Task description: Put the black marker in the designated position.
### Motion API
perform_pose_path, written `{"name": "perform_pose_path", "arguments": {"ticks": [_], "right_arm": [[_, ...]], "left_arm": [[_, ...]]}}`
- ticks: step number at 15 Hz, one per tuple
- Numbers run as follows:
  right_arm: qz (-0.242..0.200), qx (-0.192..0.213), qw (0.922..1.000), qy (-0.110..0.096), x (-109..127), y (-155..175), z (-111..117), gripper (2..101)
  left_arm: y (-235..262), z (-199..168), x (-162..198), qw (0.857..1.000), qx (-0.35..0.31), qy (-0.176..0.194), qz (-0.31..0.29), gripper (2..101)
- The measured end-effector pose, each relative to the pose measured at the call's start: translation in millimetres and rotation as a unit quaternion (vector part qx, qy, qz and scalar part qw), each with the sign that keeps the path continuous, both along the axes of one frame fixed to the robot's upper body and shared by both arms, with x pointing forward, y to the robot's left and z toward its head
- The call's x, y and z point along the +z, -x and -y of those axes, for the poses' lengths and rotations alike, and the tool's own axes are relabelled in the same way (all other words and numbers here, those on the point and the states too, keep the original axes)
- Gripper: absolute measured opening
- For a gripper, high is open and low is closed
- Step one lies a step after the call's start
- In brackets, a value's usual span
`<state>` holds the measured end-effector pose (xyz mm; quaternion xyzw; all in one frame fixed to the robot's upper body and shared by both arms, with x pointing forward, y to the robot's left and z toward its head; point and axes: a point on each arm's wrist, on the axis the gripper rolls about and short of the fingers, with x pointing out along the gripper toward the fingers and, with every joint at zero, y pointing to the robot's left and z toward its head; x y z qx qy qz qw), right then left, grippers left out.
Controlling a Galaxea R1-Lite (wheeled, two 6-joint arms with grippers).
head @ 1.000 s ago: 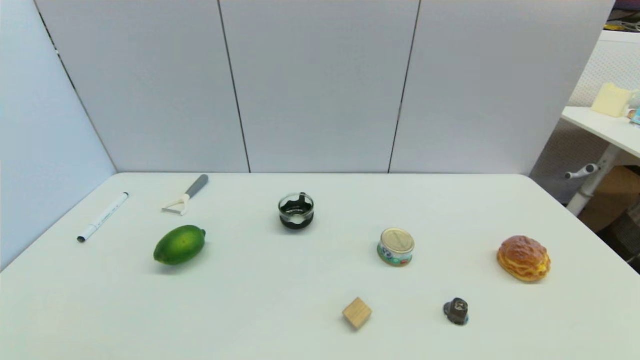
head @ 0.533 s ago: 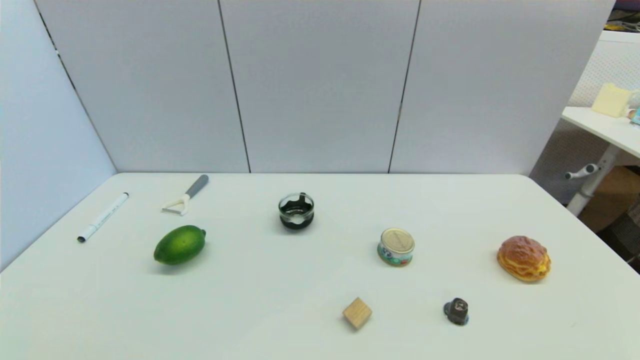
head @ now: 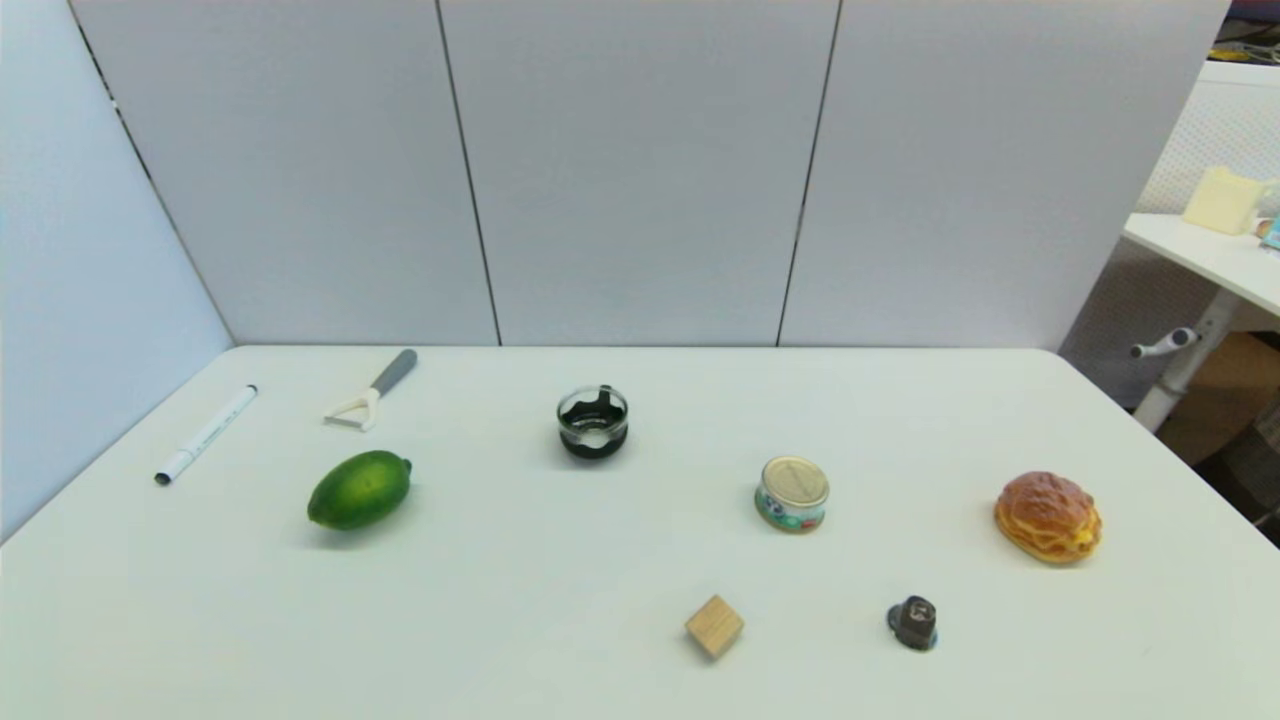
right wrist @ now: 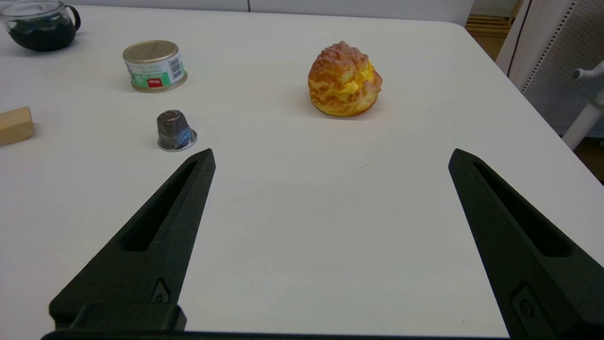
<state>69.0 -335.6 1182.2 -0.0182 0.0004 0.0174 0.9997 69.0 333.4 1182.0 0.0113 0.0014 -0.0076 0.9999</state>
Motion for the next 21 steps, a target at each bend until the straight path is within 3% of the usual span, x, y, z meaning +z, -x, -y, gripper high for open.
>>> {"name": "perform_pose_path", "arguments": {"ticks": [4,7,12,16,19,21], "right_arm": [[0.0,0.0,1.0,0.0,0.0,0.0,0.0,98.0],[0.0,0.0,1.0,0.0,0.1,0.0,0.0,98.0],[0.0,0.0,1.0,0.0,0.0,0.0,0.0,98.0],[0.0,0.0,1.0,0.0,0.0,0.0,0.0,98.0],[0.0,0.0,1.0,0.0,0.0,0.0,0.0,98.0],[0.0,0.0,1.0,0.0,0.0,0.0,0.0,98.0]], "left_arm": [[0.1,-0.2,3.9,1.0,0.005,0.014,0.018,97.9],[1.6,-0.6,29.8,0.999,0.013,0.016,0.049,97.9],[-12.1,-2.9,148.9,0.995,0.059,0.008,0.085,97.9],[-67.3,-6.0,250.5,0.989,0.125,0.002,0.084,97.9],[-129.6,-21.3,293.6,0.979,0.192,-0.013,0.061,97.9],[-174.3,-39.0,302.6,0.974,0.225,-0.023,0.033,97.9]]}}
